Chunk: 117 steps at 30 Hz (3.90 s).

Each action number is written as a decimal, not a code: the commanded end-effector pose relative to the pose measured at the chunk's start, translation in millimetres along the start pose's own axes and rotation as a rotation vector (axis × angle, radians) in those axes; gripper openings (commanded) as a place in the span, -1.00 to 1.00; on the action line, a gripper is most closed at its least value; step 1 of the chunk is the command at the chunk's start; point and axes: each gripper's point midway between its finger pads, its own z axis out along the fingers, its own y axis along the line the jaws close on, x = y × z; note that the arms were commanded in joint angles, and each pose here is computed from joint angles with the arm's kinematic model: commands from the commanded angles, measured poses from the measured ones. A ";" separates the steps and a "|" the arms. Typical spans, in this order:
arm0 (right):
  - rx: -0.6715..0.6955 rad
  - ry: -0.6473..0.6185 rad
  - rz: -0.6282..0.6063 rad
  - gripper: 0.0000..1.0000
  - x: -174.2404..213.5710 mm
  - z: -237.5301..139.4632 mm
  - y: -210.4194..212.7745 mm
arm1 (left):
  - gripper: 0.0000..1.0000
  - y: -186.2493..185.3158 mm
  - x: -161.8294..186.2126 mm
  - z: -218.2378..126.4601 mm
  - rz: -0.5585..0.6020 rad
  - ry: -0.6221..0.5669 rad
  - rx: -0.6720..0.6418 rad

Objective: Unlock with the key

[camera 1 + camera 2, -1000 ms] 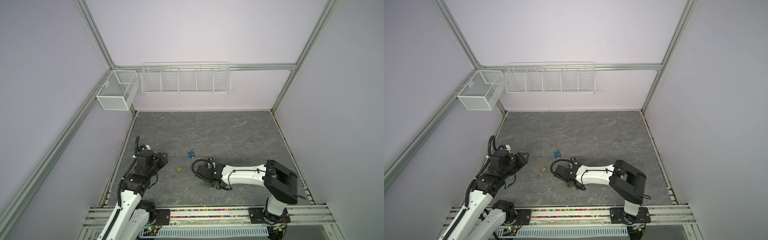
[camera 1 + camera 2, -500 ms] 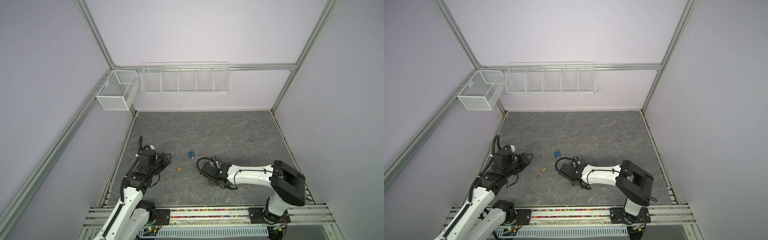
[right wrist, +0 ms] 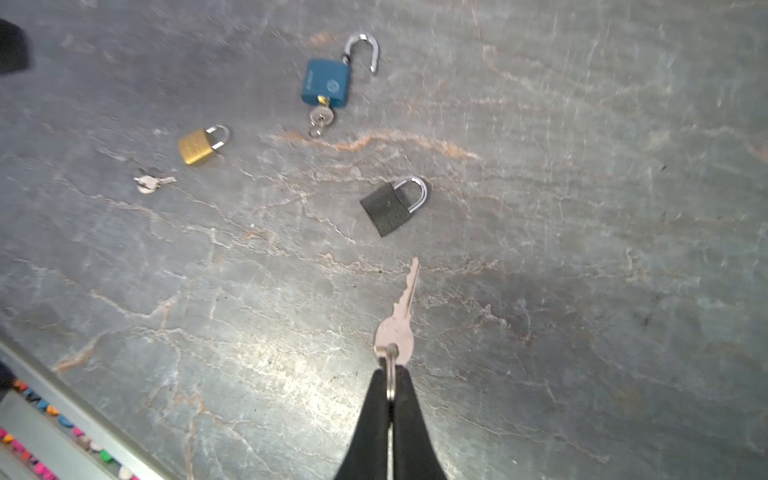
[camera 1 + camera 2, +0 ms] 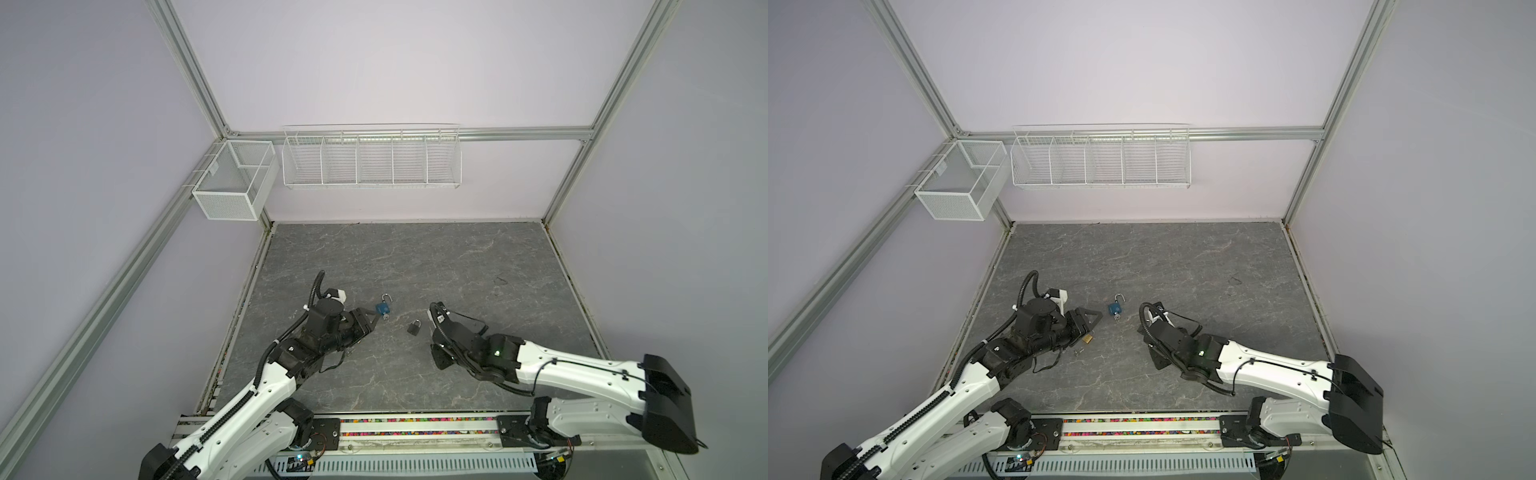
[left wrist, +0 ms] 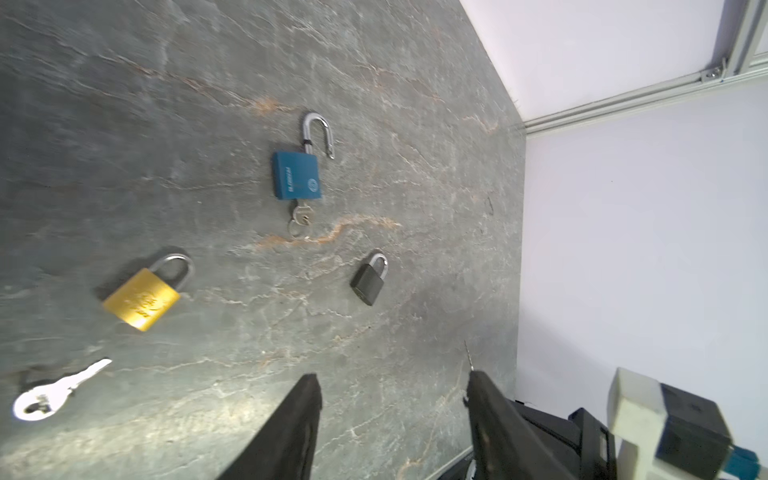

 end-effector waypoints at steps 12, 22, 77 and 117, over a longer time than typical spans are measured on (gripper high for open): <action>-0.216 -0.381 -0.279 -0.88 -70.8 -63.4 30.8 | 0.20 -111.9 13.3 0.6 -0.061 0.000 0.290; -0.212 -0.372 -0.387 -0.88 -90.0 -57.8 54.5 | 0.18 -131.9 18.9 6.9 -0.074 0.034 0.352; -0.060 -0.354 -0.508 -0.87 -98.4 -43.3 51.8 | -1.00 -113.9 9.4 19.9 -0.085 -0.038 0.295; -0.917 -0.519 0.222 0.03 -159.3 -147.1 49.4 | -1.00 -242.4 -1.6 -55.6 0.625 -0.337 0.839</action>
